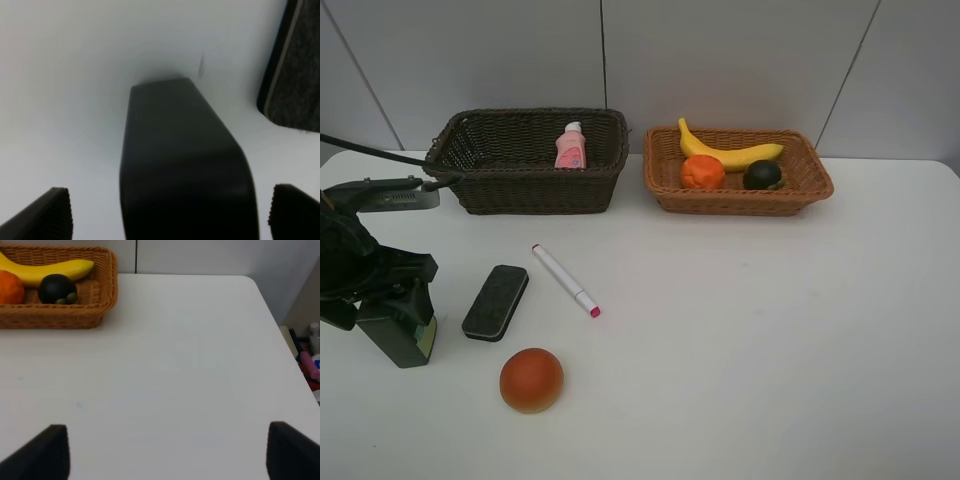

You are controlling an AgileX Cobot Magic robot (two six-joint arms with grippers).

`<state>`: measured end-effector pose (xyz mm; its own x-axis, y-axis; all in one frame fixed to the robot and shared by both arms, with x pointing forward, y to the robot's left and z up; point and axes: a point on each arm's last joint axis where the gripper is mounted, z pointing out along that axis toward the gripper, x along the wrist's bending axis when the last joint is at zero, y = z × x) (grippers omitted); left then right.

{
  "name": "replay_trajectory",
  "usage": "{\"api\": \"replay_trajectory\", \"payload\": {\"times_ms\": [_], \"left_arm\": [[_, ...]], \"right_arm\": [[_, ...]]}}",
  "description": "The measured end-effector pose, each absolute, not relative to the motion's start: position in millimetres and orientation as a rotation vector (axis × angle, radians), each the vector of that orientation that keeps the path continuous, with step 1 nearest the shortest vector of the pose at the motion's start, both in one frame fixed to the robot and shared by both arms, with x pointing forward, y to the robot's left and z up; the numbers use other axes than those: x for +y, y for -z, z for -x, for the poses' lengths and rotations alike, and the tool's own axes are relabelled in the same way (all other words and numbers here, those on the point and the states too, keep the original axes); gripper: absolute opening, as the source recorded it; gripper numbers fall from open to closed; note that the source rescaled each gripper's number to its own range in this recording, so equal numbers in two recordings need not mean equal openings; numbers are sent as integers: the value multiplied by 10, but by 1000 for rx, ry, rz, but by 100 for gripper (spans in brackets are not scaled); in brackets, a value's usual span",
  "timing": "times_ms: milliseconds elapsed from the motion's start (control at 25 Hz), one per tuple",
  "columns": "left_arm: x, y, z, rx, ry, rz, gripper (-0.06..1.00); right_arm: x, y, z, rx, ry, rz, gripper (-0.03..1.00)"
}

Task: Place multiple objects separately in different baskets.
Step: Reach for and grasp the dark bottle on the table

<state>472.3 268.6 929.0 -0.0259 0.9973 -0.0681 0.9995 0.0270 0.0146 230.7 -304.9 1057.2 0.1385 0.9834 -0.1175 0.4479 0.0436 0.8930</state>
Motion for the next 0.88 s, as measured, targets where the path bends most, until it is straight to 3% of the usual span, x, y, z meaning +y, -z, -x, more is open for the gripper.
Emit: {"api": "replay_trajectory", "payload": {"times_ms": [80,120,160,880], "left_arm": [[2686,-9290,-4723,2209,57,-2149,65],[2684,-9290,-4722,2210,60,-2146,44],[2685,-9290,-4723,2209,58,-2149,33],[2677,-9416,-4759,2191,52,-2150,35]], "right_arm": [[-3049,-10572,-2307,1442,-772,-1541,98],[-3049,-10572,-2307,1442,-772,-1541,98],[-3049,-10572,-2307,1442,-772,-1541,98],[-3049,-10572,-2307,1442,-772,-1541,98]]}}
